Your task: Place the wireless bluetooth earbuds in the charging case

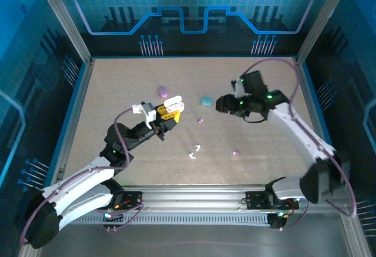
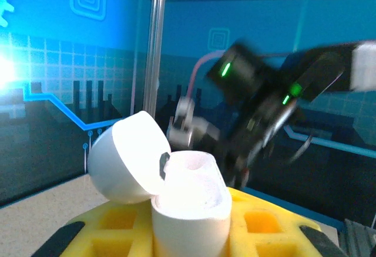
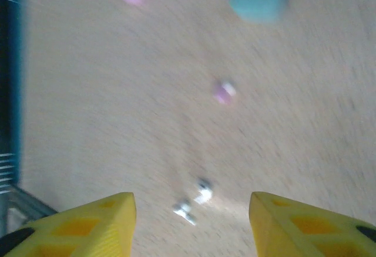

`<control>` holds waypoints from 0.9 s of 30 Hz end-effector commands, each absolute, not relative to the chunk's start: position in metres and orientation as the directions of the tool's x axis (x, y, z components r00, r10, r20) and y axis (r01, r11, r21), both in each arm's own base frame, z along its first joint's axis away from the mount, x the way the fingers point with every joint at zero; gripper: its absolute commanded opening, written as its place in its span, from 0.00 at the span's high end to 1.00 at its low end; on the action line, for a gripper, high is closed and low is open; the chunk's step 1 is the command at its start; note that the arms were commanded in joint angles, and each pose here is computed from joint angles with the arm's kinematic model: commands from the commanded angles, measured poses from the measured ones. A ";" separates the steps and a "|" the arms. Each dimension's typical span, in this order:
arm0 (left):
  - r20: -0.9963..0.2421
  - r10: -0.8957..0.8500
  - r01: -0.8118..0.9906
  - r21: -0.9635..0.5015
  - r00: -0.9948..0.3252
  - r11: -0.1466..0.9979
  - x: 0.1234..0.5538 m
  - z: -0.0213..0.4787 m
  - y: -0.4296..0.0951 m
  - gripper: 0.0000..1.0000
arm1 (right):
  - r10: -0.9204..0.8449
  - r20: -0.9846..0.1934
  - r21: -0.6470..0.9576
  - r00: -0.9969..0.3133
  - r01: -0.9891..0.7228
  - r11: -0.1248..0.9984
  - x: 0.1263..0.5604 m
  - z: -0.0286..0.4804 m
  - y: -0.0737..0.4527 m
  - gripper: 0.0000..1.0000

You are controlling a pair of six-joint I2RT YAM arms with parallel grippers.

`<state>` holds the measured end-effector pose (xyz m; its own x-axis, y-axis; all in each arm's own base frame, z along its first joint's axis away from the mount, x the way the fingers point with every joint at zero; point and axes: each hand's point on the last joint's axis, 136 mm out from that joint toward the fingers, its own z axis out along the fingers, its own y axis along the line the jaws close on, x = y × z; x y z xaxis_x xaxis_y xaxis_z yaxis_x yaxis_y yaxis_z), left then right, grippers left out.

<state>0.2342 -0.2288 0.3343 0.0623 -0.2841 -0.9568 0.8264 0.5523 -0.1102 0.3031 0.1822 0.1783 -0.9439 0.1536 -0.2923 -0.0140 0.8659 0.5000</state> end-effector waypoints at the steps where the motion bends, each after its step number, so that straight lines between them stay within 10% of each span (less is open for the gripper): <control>1: -0.959 -0.272 0.812 -0.093 0.083 0.576 0.230 0.335 -0.223 0.79 | 0.214 -0.139 0.355 -0.967 0.154 0.922 0.274 0.135 0.173 0.46; 27: -0.955 -0.257 0.793 -0.040 0.149 0.608 0.211 0.345 -0.204 0.79 | 0.046 0.114 0.089 -0.992 0.056 0.994 0.256 0.023 0.283 0.51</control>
<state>0.2119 -0.2065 0.3459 0.1259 -0.2679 -0.9552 0.8026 0.5934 -0.0607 0.2661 0.2857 0.0252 -0.9963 0.0410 0.0753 0.0514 0.9888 0.1405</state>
